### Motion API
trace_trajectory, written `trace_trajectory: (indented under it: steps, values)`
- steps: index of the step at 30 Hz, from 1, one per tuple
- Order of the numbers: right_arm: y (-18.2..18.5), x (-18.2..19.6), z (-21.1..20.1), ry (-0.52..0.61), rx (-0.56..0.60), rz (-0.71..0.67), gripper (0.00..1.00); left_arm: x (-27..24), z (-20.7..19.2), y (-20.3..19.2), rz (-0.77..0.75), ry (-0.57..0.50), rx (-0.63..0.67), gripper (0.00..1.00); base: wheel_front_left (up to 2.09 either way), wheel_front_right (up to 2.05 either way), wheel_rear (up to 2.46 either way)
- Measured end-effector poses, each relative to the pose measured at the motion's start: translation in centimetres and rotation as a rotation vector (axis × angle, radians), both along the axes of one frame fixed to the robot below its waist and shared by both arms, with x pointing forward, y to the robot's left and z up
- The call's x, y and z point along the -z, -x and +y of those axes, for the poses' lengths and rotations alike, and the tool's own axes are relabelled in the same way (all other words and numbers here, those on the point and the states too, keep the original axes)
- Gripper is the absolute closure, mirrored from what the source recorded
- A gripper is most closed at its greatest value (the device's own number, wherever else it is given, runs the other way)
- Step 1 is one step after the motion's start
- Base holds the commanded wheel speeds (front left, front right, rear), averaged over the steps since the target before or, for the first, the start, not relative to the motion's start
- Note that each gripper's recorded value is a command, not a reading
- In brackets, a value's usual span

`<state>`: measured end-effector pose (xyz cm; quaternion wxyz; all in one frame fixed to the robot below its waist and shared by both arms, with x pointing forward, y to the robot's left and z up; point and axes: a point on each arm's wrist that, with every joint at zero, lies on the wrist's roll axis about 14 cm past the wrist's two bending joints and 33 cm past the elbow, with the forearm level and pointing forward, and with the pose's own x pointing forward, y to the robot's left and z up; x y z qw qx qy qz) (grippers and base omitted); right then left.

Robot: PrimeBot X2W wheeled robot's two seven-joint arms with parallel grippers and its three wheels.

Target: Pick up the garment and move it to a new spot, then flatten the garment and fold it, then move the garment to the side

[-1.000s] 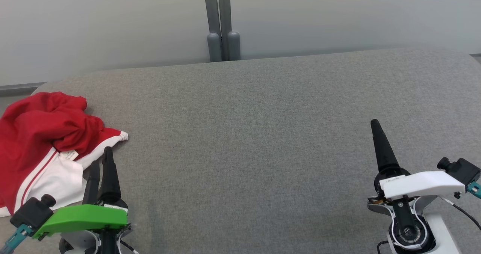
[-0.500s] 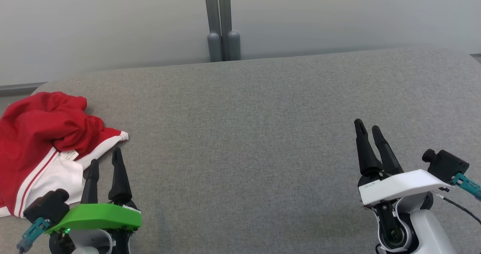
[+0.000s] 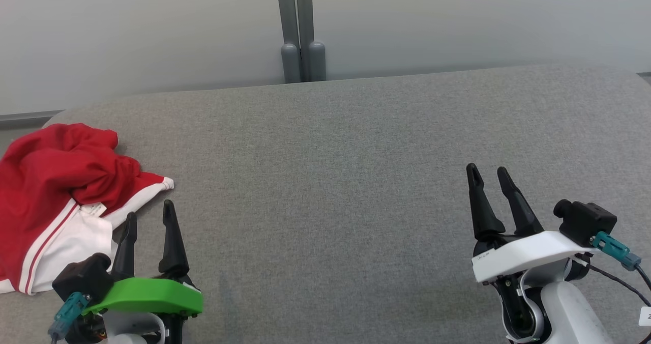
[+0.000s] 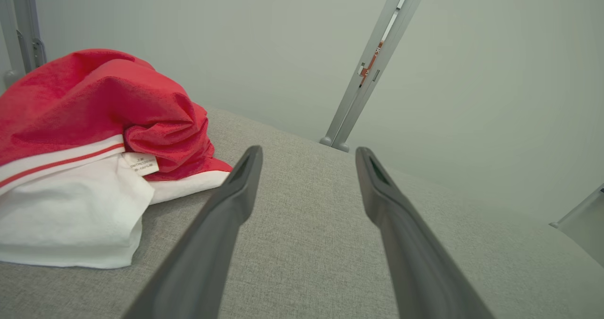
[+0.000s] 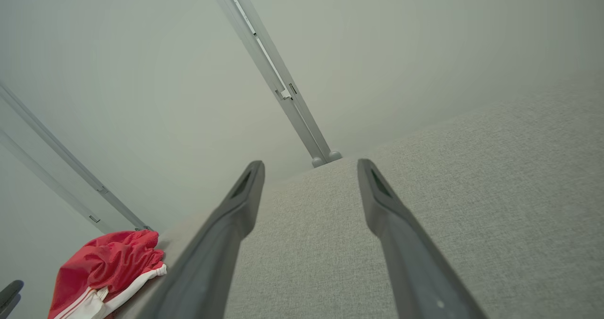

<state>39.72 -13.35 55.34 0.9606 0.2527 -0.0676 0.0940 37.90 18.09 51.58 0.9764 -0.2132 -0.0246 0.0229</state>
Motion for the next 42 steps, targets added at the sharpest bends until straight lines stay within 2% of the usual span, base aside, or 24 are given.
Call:
trace_trajectory:
  steps: [18, 42]
  values:
    - [0.0, -0.5, 0.9, 0.171, -0.006, -0.06, 0.0, -0.7, -0.4, 0.2, -0.037, -0.179, -0.002, 0.0, 0.0, 0.0, 0.0]
    - [-0.1, -0.8, 2.3, 0.337, -0.028, -0.128, 0.0, -1.4, -1.0, 0.3, -0.089, -0.37, 0.005, 0.0, 0.0, 0.0, 0.0]
